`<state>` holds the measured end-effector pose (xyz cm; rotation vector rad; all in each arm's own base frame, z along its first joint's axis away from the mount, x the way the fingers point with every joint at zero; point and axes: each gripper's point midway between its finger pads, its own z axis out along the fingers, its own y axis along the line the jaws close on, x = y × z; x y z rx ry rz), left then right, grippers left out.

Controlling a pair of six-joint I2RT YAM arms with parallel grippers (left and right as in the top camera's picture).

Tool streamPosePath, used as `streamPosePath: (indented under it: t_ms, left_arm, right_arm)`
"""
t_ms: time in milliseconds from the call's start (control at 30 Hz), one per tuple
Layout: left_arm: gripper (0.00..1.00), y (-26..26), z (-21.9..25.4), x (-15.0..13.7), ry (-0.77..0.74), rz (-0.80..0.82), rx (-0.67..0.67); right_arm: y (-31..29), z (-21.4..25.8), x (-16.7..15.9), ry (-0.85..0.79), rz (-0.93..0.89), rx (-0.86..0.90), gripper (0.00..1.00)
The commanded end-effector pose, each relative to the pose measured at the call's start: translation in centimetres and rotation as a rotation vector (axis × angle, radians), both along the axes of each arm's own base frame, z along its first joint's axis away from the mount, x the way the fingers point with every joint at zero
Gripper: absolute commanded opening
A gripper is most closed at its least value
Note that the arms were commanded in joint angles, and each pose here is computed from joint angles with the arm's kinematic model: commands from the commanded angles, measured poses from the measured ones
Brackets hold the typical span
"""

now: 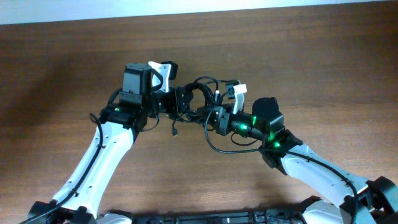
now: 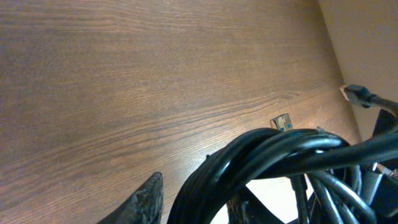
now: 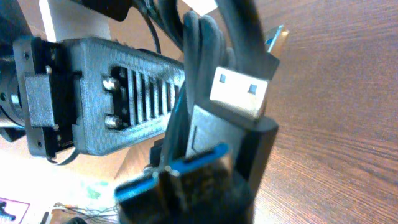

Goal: Untangle cables

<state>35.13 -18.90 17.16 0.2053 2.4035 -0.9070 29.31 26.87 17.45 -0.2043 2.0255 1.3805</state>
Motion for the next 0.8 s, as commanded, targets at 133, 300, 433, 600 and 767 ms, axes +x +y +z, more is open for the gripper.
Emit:
streamPosePath:
  t_ms: [133,300,433,600,767]
  left_arm:
    - [0.53,3.1,0.3,1.8,0.016,0.123,0.015]
    - [0.64,-0.8,2.7,-1.5,-0.242,-0.356,-0.041]
    - [0.63,-0.5,1.6,-2.9,-0.259,-0.447,0.015]
    - [0.67,2.7,2.5,-1.5,-0.272,-0.373,-0.031]
    - [0.88,2.4,5.0,-3.9,-0.4,-0.538,-0.196]
  right_arm:
    - [1.0,-0.7,-1.7,0.012,0.05,-0.028,0.04]
    - [2.0,-0.5,-4.7,0.007,0.235,-0.008,0.04]
    - [0.9,0.1,-5.3,0.027,0.317,0.038,0.04]
    - [-3.9,-0.8,-2.2,0.113,0.202,0.052,0.04]
    - [-3.8,-0.5,-3.5,0.113,0.284,0.072,0.04]
